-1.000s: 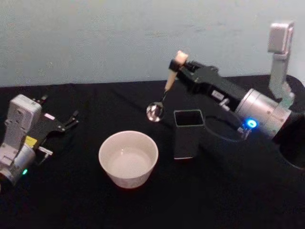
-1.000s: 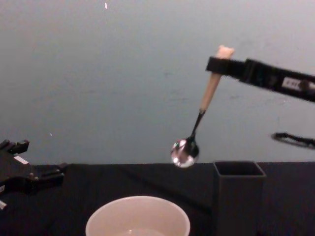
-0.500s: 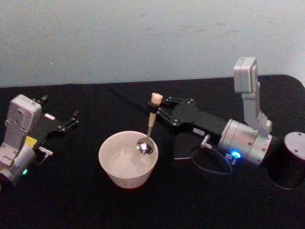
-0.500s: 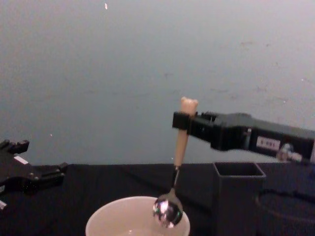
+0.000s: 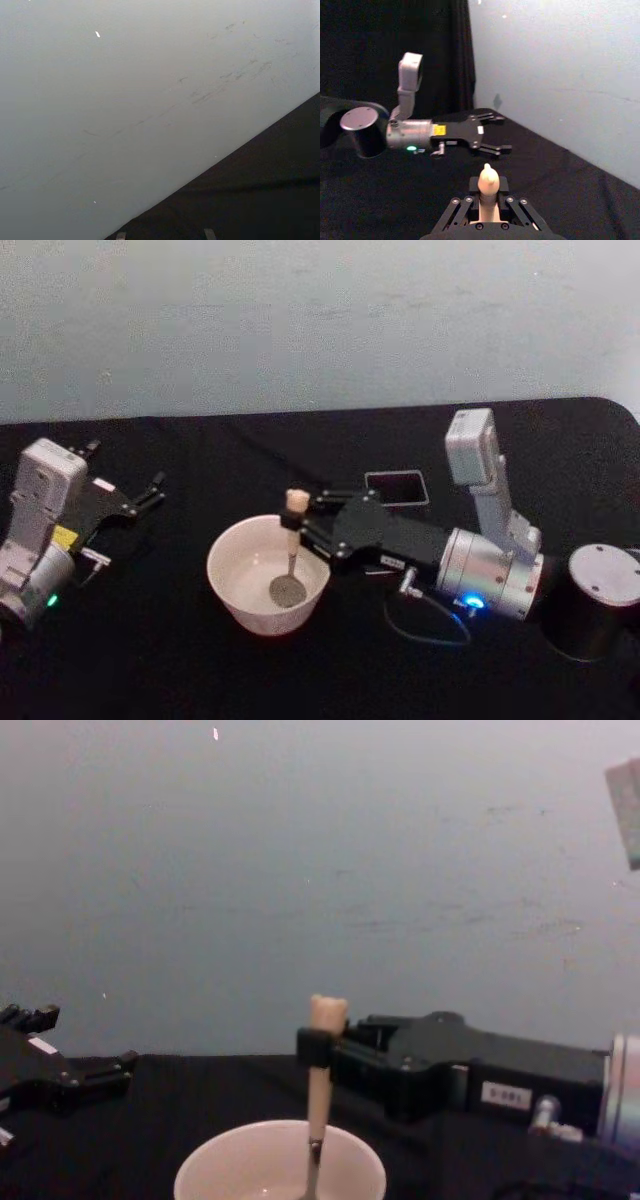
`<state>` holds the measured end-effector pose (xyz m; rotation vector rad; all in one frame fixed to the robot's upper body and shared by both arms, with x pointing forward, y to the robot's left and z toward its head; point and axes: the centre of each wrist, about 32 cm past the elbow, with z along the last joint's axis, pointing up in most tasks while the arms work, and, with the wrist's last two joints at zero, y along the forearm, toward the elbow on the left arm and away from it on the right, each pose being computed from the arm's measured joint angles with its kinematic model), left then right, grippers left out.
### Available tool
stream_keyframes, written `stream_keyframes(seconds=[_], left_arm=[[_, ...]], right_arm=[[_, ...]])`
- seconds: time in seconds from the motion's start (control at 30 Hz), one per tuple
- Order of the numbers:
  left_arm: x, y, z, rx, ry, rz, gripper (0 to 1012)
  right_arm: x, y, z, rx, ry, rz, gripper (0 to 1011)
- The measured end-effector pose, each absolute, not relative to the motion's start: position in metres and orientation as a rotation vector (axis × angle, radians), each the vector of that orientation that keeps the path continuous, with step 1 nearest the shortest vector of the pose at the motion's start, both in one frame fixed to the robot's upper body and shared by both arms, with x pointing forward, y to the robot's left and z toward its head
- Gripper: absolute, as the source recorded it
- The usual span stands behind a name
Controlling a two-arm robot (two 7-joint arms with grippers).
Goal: Pick up the stirring spoon with one hand, stir inside the cup, then place it back in its original position.
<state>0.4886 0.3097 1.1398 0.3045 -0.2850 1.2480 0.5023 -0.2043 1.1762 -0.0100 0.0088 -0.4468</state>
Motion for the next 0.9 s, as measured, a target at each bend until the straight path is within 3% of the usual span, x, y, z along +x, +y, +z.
stream_keyframes(seconds=[0.33,0.9], left_arm=[[0.489,0.31,1.14,0.304,-0.285,1.248,1001],[0.489,0.31,1.14,0.305,-0.285,1.248,1001]], right_arm=[[0.499,-0.182,1.173,-0.038,-0.011,-0.39,204],[0.525,-0.148,1.176,-0.058,-0.01,-0.518,204]])
